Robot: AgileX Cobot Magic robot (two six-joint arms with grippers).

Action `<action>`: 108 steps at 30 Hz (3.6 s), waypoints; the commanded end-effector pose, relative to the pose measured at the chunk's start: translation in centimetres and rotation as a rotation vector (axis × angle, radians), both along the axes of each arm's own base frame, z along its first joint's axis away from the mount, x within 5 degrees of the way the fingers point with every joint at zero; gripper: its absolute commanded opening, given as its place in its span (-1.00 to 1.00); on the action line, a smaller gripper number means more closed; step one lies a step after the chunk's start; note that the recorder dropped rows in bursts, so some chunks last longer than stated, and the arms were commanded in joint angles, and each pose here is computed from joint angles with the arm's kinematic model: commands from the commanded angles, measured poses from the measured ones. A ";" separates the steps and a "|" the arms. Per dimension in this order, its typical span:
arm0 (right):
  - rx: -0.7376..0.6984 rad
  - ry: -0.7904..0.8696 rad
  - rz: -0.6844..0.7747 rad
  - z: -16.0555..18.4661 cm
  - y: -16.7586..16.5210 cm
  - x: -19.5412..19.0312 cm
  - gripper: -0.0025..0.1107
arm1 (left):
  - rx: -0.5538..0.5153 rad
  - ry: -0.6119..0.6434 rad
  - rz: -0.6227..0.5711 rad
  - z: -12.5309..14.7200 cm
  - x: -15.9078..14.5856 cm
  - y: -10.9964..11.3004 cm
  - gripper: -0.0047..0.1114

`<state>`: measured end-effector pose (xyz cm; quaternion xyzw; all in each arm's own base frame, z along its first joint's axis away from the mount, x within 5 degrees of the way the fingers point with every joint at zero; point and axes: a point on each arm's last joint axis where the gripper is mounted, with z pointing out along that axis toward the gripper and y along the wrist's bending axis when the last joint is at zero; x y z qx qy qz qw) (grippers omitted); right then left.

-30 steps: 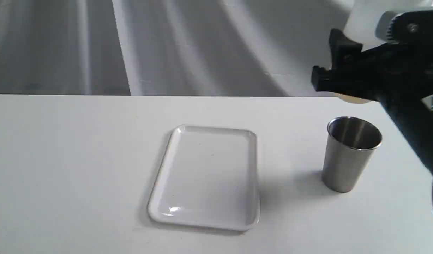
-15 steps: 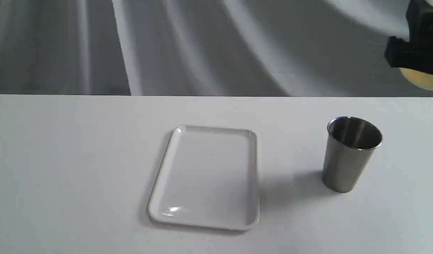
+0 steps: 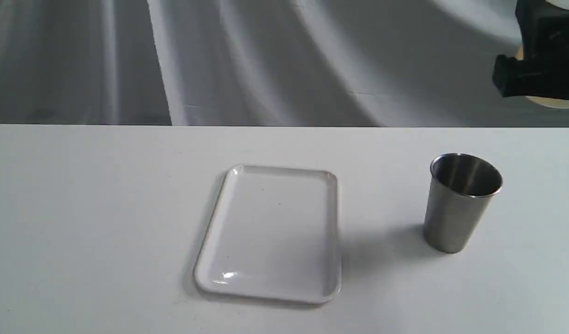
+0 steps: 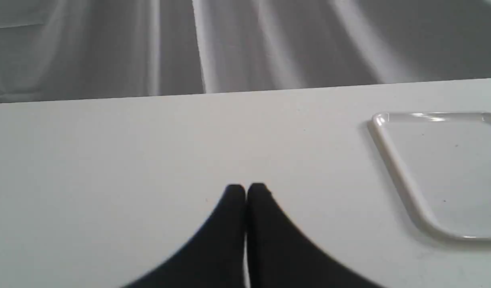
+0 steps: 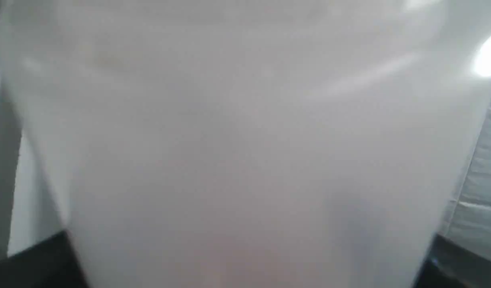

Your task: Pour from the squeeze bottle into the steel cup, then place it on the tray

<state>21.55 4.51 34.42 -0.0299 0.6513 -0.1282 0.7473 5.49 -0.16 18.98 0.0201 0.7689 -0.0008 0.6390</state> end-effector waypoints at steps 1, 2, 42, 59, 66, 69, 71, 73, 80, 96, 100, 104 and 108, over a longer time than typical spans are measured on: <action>-0.004 0.005 0.063 0.4 0.5 -0.1 -0.96 | -0.006 -0.006 0.002 -0.1 0.0 0.0 -0.92; 0.017 0.019 0.090 0.4 0.7 0.0 -0.96 | -0.006 -0.006 0.002 -0.1 0.0 0.0 -0.92; -0.054 0.502 -0.018 -1.1 1.6 5.5 -0.96 | -0.004 -0.006 0.002 -0.1 0.0 0.0 -0.92; -0.157 0.450 -0.381 -4.8 -5.4 4.5 -0.96 | -0.004 -0.006 0.002 -0.1 0.0 0.0 -0.92; -0.120 0.490 -0.489 -6.3 -8.0 3.7 -0.96 | -0.004 -0.006 0.002 -0.1 0.0 0.0 -0.92; -0.112 0.489 -0.511 -6.3 -8.5 3.6 -0.96 | -0.004 -0.006 0.002 -0.1 0.0 0.0 -0.92; -0.112 0.488 -0.516 -6.3 -8.5 3.6 -0.96 | -0.006 -0.006 0.002 -0.1 0.0 0.0 -0.92; -0.112 0.489 -0.513 -6.3 -8.5 3.6 -0.96 | -0.006 -0.006 0.002 -0.1 0.0 0.0 -0.92; -0.170 0.571 -0.599 -8.7 -9.0 4.8 -0.96 | -0.006 -0.006 0.002 -0.1 0.0 0.0 -0.92; -0.281 0.706 -0.676 -12.6 -9.5 6.4 -0.96 | -0.005 -0.006 0.002 -0.1 0.0 0.0 -0.92; -0.378 0.771 -0.670 -12.7 -10.2 6.3 -0.96 | -0.005 -0.006 0.002 -0.1 0.0 0.0 -0.92; -0.496 0.832 -0.645 -12.7 -10.4 6.3 -0.96 | -0.005 -0.006 0.002 -0.1 0.0 0.0 -0.92; -0.616 0.900 -0.617 -13.3 -10.3 7.6 -0.96 | -0.004 -0.006 0.002 -0.1 0.0 0.0 -0.92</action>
